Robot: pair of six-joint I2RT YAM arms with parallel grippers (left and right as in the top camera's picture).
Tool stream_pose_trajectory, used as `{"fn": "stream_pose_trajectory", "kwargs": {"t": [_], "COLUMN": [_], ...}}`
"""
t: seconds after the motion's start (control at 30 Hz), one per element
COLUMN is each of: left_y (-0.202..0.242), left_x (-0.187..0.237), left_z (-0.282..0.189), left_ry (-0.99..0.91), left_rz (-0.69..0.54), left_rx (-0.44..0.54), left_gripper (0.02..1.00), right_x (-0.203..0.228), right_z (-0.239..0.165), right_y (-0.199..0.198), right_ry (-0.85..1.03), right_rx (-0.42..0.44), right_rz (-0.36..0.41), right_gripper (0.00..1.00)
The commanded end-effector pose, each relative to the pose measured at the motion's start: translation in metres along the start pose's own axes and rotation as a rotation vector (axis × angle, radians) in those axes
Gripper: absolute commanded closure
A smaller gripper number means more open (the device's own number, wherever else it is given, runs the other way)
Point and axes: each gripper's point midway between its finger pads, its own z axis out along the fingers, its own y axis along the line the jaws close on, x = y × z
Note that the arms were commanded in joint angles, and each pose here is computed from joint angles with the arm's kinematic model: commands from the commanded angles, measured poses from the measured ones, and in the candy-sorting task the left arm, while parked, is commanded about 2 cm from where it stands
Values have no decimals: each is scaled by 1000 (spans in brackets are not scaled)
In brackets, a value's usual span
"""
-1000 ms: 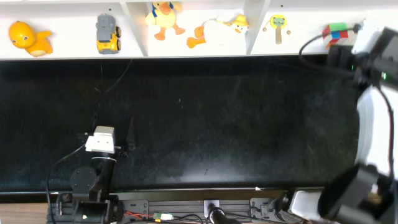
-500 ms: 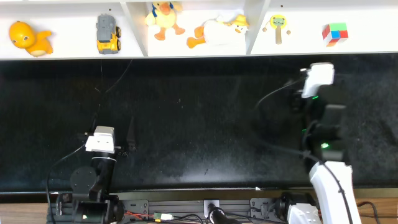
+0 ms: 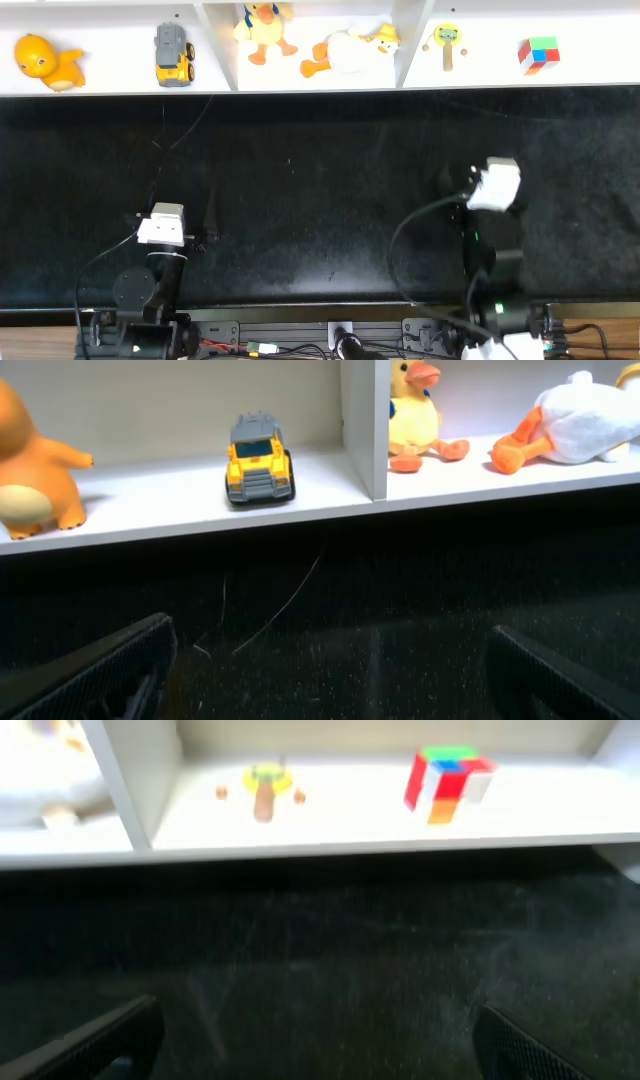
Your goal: Store Toys
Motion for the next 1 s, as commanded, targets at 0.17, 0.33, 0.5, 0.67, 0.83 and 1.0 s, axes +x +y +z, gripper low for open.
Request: {"fn": "stream_pose_trajectory", "kwargs": {"t": [0.17, 0.33, 0.5, 0.67, 0.83, 1.0], "left_y": [-1, -1, -1, -1, -1, -1], "left_x": [0, 0, 0, 0, 0, 0], "left_z": [0, 0, 0, 0, 0, 0], "left_ry": [-3, -3, -3, -3, -3, -3], "left_rz": [-18, -18, -18, -18, -18, -18], "left_rx": [2, 2, 2, 2, 2, 2], "left_gripper": [20, 20, 23, 20, 20, 20], "right_x": [15, 18, 2, -4, -4, -4], "right_z": [-15, -18, -27, -30, -30, -30], "right_y": [-4, 8, 10, 5, 6, 6], "right_ry": [-173, -197, -271, -305, -306, -306], "right_rx": [-27, -123, -147, -119, -118, -118], "right_rz": [129, 130, 127, 83, 68, 68], "right_gripper": [3, 5, 7, 5, 5, 7]}}
